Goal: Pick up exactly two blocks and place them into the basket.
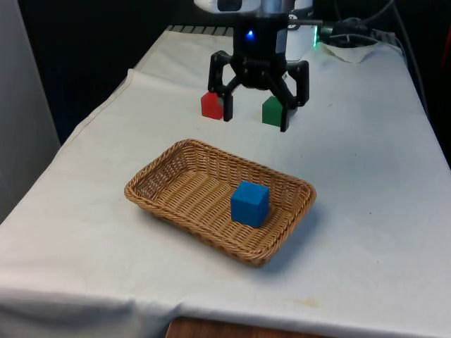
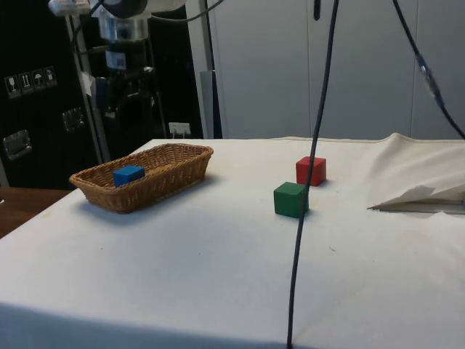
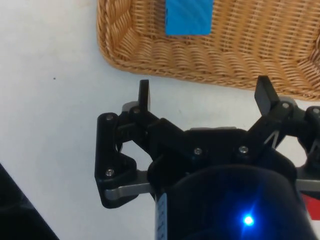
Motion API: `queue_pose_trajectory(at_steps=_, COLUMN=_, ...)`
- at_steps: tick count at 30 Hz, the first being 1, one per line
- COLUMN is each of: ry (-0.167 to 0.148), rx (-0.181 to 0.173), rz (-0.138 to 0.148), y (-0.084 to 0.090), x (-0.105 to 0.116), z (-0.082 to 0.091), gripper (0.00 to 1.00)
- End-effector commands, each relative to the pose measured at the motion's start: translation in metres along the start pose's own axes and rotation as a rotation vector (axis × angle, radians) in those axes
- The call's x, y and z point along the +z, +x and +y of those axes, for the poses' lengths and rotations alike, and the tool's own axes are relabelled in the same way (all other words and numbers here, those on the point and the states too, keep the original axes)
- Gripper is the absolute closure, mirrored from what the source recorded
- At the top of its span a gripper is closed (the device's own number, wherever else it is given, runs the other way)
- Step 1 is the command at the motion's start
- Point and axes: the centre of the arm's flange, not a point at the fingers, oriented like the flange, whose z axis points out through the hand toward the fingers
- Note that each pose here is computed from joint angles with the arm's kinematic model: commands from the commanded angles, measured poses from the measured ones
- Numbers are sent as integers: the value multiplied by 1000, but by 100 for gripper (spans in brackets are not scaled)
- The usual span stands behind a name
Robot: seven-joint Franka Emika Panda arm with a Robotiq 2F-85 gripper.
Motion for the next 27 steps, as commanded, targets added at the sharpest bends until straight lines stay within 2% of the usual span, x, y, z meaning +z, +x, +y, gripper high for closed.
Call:
queue_pose_trajectory(at_steps=1, ry=2, rx=1, rz=3, y=-1, x=-1, z=1, gripper=0)
queue_pose_trajectory(at_steps=2, ry=14, rx=1, rz=16, y=-7, x=-3, z=1, gripper=0)
queue_pose_trajectory(at_steps=4, ry=18, rx=1, rz=26, y=-11, x=-6, z=3, gripper=0)
queue_pose_trajectory(at_steps=8, ry=24, rx=1, rz=42, y=-17, x=-11, z=5, gripper=0)
queue_pose_trajectory(at_steps=9, ry=23, rx=3, rz=29, y=-14, x=-8, z=5, gripper=0)
queue_pose_trajectory(at_steps=10, ry=26, rx=2, rz=48, y=-20, x=-12, z=7, gripper=0)
queue_pose_trajectory(at_steps=16, ry=29, rx=2, rz=68, y=-31, x=-16, z=11, gripper=0)
queue_pose_trajectory(at_steps=18, ry=29, rx=-1, rz=72, y=-36, x=-16, z=12, gripper=0)
queue_pose_trajectory(at_steps=19, ry=32, rx=0, rz=62, y=-33, x=-15, z=12, gripper=0)
queue_pose_trajectory(at_steps=20, ry=29, rx=-2, rz=76, y=-40, x=-17, z=14, gripper=0)
queue_pose_trajectory(at_steps=21, ry=29, rx=-2, rz=78, y=-42, x=-18, z=14, gripper=0)
queue_pose_trajectory(at_steps=27, ry=20, rx=-12, rz=76, y=-58, x=-21, z=20, gripper=0)
